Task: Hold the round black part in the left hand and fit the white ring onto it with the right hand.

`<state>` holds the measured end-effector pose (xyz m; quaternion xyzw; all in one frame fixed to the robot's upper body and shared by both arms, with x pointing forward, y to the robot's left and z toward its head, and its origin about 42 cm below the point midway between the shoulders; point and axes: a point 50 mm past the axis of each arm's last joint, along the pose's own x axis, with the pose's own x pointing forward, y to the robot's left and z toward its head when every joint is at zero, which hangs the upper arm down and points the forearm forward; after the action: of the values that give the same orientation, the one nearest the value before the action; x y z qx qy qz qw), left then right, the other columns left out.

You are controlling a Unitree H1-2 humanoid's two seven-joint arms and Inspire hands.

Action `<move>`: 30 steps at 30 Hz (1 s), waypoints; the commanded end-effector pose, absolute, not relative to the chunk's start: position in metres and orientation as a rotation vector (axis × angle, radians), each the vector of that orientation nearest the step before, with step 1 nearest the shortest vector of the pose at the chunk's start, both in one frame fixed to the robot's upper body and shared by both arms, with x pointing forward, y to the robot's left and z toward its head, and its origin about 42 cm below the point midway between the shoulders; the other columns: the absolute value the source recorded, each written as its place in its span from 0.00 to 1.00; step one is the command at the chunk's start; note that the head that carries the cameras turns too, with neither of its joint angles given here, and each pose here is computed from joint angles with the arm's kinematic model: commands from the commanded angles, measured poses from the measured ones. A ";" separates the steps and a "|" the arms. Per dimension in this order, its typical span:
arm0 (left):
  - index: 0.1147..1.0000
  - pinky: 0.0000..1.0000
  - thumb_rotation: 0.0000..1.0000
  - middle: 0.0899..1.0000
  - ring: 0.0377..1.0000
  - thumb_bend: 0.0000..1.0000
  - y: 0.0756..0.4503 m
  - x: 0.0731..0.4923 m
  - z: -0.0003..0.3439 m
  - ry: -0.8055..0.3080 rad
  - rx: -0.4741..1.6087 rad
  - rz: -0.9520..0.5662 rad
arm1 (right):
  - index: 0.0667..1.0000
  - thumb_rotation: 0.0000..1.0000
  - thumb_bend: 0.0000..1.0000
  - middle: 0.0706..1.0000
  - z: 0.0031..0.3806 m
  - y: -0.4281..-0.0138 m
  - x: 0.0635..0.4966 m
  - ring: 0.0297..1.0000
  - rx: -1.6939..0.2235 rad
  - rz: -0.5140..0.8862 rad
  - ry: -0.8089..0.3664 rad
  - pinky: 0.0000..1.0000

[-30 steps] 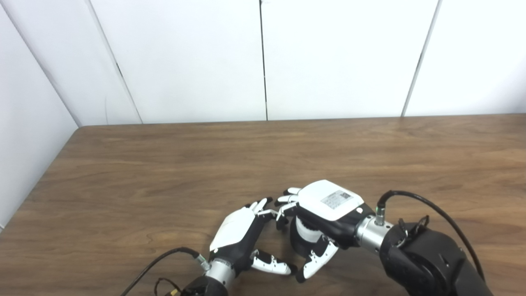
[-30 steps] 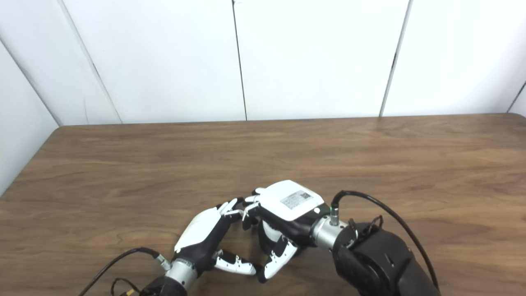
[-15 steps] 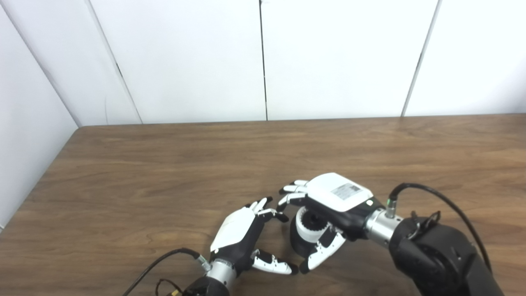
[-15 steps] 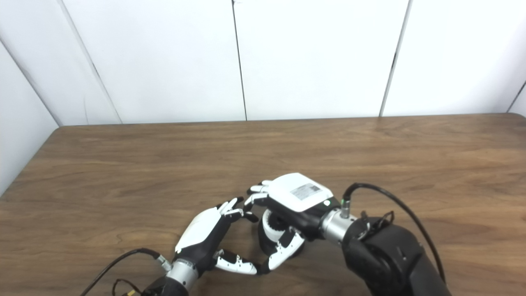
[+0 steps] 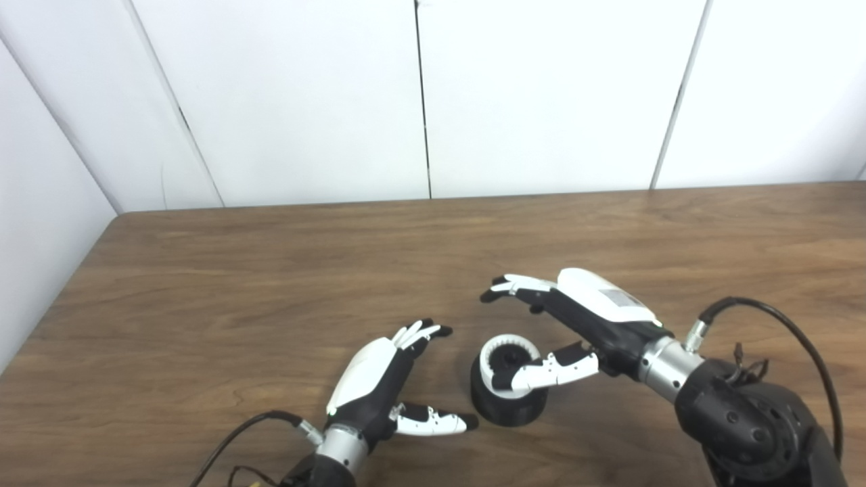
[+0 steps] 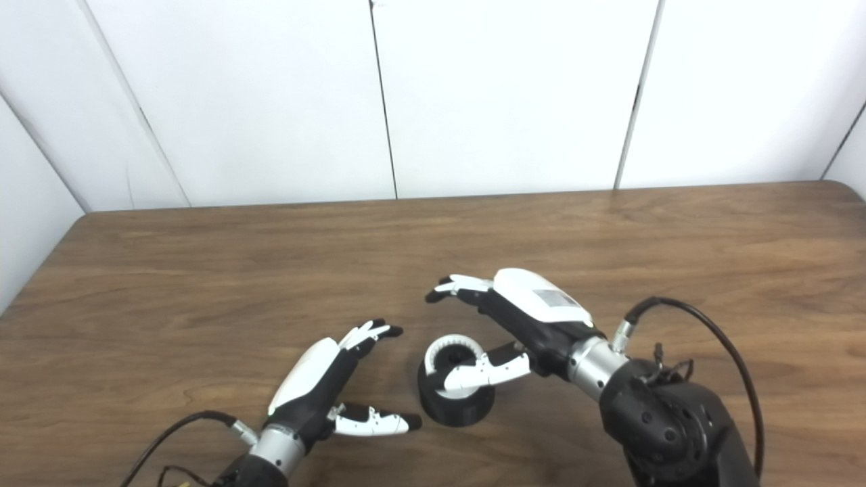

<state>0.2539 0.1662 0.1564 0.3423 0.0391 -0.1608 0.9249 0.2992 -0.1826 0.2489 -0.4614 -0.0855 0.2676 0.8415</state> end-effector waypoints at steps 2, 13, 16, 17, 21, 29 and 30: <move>0.95 0.94 0.38 0.98 0.99 0.90 0.177 0.246 0.149 0.116 0.577 -0.341 | 0.82 0.64 0.66 0.92 0.254 -0.187 0.302 0.91 -0.868 0.477 -0.189 0.79; 0.97 0.81 0.71 0.97 0.91 0.66 0.188 0.240 0.138 0.017 0.316 -0.201 | 0.82 0.69 0.49 0.89 0.220 -0.198 0.296 0.90 -0.538 0.277 -0.132 0.85; 0.97 0.81 0.82 0.97 0.91 0.55 0.188 0.240 0.138 -0.012 0.291 -0.154 | 0.83 0.73 0.45 0.88 0.212 -0.200 0.293 0.88 -0.482 0.223 -0.144 0.83; 0.99 0.86 0.92 0.99 0.94 0.51 0.188 0.240 0.138 -0.019 0.291 -0.146 | 0.84 0.76 0.42 0.88 0.210 -0.200 0.292 0.87 -0.459 0.204 -0.145 0.80; 1.00 0.95 1.00 1.00 0.99 0.47 0.191 0.241 0.138 -0.026 0.255 -0.143 | 0.85 0.86 0.39 0.88 0.205 -0.198 0.287 0.85 -0.343 0.151 -0.149 0.78; 1.00 1.00 1.00 1.00 1.00 0.55 0.198 0.242 0.134 -0.027 0.167 -0.130 | 0.87 0.99 0.32 0.91 0.194 -0.196 0.277 0.90 -0.200 0.089 -0.148 0.87; 1.00 1.00 1.00 1.00 1.00 0.57 0.198 0.242 0.134 -0.033 0.152 -0.122 | 0.87 0.99 0.33 0.91 0.193 -0.196 0.276 0.91 -0.178 0.075 -0.151 0.89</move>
<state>0.2439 0.1991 0.1300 0.0950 0.0084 -0.0737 0.9927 0.2740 -0.1985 0.1775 -0.1051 -0.0220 0.0498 0.9930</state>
